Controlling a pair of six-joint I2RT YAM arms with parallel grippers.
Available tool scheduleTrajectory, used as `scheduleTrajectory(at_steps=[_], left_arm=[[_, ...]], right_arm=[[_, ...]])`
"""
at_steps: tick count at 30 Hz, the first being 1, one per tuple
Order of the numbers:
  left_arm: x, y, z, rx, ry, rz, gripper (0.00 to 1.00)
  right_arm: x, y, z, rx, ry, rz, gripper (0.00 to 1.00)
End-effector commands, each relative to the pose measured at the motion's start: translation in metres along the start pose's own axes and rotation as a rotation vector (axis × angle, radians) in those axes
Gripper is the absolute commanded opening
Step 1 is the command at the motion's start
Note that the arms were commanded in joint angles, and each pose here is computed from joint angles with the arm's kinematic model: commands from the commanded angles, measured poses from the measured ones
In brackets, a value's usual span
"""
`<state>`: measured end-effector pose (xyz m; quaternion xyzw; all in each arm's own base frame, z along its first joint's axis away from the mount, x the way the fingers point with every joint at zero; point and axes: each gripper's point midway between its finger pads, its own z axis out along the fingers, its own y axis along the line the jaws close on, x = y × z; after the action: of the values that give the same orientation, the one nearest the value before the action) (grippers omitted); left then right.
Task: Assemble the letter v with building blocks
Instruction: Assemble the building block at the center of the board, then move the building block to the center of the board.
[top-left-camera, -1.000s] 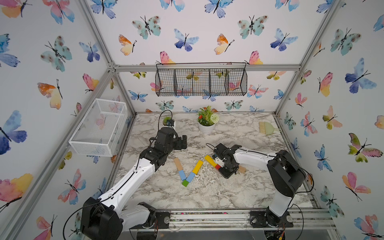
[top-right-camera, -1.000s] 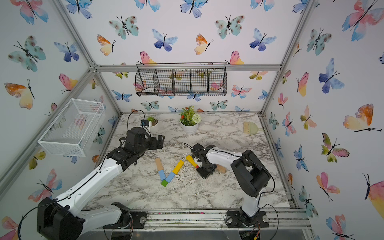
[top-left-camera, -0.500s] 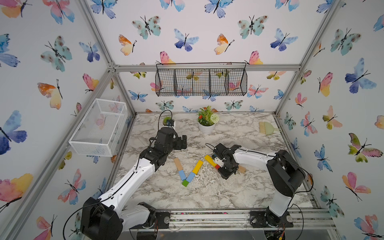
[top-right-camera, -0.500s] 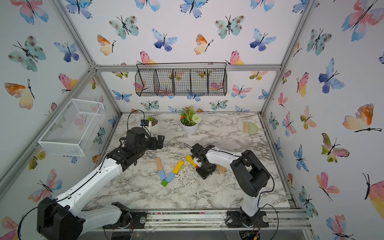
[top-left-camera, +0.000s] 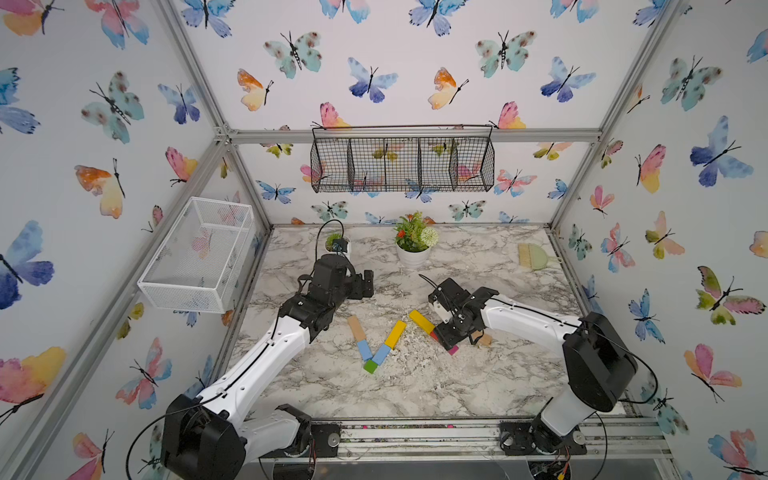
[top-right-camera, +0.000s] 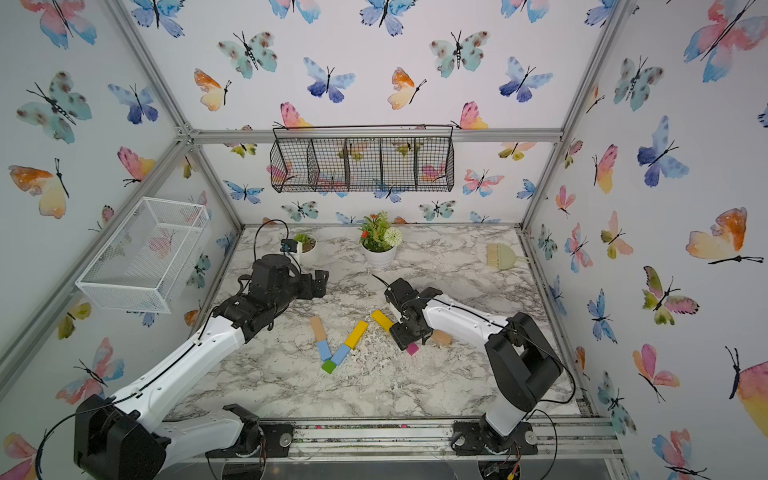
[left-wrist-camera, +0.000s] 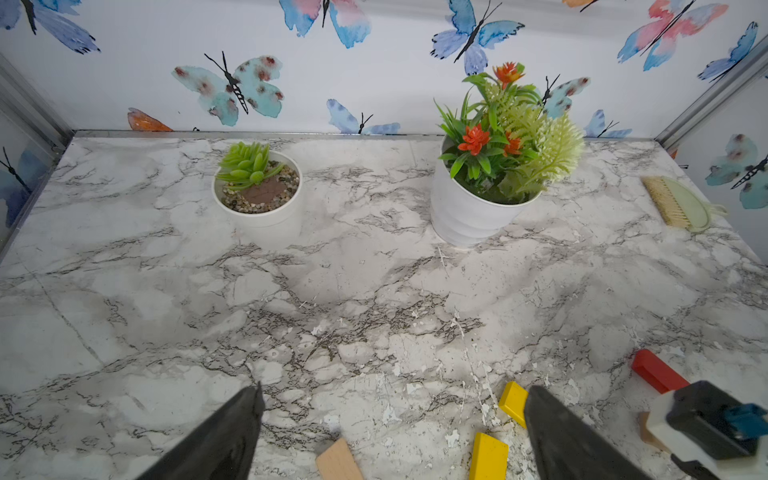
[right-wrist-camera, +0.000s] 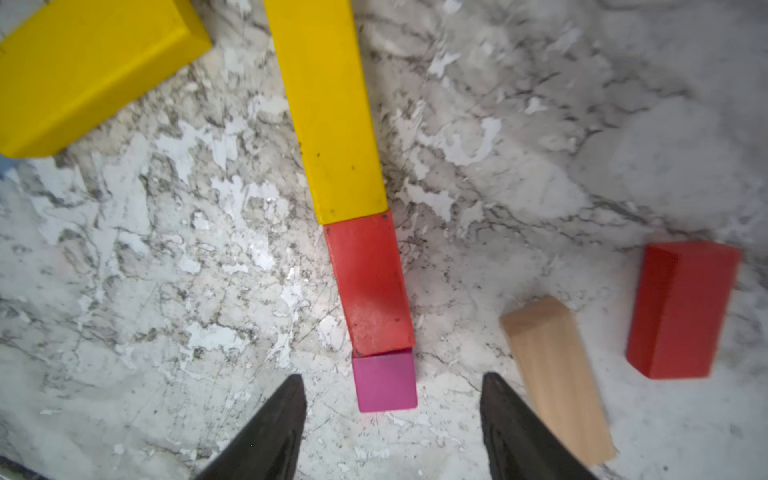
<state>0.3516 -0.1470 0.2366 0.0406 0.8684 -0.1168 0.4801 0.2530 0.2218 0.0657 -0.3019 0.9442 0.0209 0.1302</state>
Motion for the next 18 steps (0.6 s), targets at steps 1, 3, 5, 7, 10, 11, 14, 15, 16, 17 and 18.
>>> scheduleTrajectory(at_steps=[1, 3, 5, 7, 10, 11, 14, 15, 16, 17, 18], left_arm=[[-0.001, -0.002, -0.002, 0.022, -0.008, -0.004, 0.98], [-0.001, -0.002, -0.002, 0.024, -0.007, -0.005, 0.98], [-0.002, -0.002, -0.003, 0.023, -0.010, -0.005, 0.98], [-0.002, -0.001, -0.003, 0.021, -0.013, -0.006, 0.98], [-0.002, -0.002, -0.004, 0.022, -0.012, -0.005, 0.98], [-0.002, -0.001, -0.004, 0.021, -0.012, -0.006, 0.98], [-0.003, -0.002, -0.004, 0.021, -0.014, -0.005, 0.98], [-0.002, -0.001, -0.004, 0.019, -0.013, -0.006, 0.98], [-0.002, -0.001, -0.004, 0.019, -0.014, -0.006, 0.98], [-0.002, -0.001, -0.004, 0.020, -0.014, -0.006, 0.98], [-0.002, -0.002, -0.004, 0.022, -0.014, -0.006, 0.98]], right_arm=[[-0.002, -0.024, -0.004, 0.114, -0.037, 0.086, 0.75], [-0.002, -0.028, 0.000, 0.107, -0.030, 0.108, 0.77], [-0.004, -0.031, 0.006, 0.103, -0.027, 0.124, 0.78], [-0.008, -0.034, 0.012, 0.102, -0.027, 0.134, 0.78], [-0.018, -0.038, 0.017, 0.103, -0.036, 0.152, 0.79], [-0.020, -0.042, 0.018, 0.114, -0.043, 0.163, 0.79], [-0.027, -0.058, 0.020, 0.159, -0.056, 0.200, 0.79], [-0.026, -0.064, 0.021, 0.184, -0.046, 0.210, 0.79], [-0.026, -0.069, 0.023, 0.207, -0.036, 0.214, 0.79], [-0.024, -0.073, 0.025, 0.223, -0.022, 0.216, 0.79], [-0.023, -0.076, 0.025, 0.239, -0.014, 0.218, 0.79]])
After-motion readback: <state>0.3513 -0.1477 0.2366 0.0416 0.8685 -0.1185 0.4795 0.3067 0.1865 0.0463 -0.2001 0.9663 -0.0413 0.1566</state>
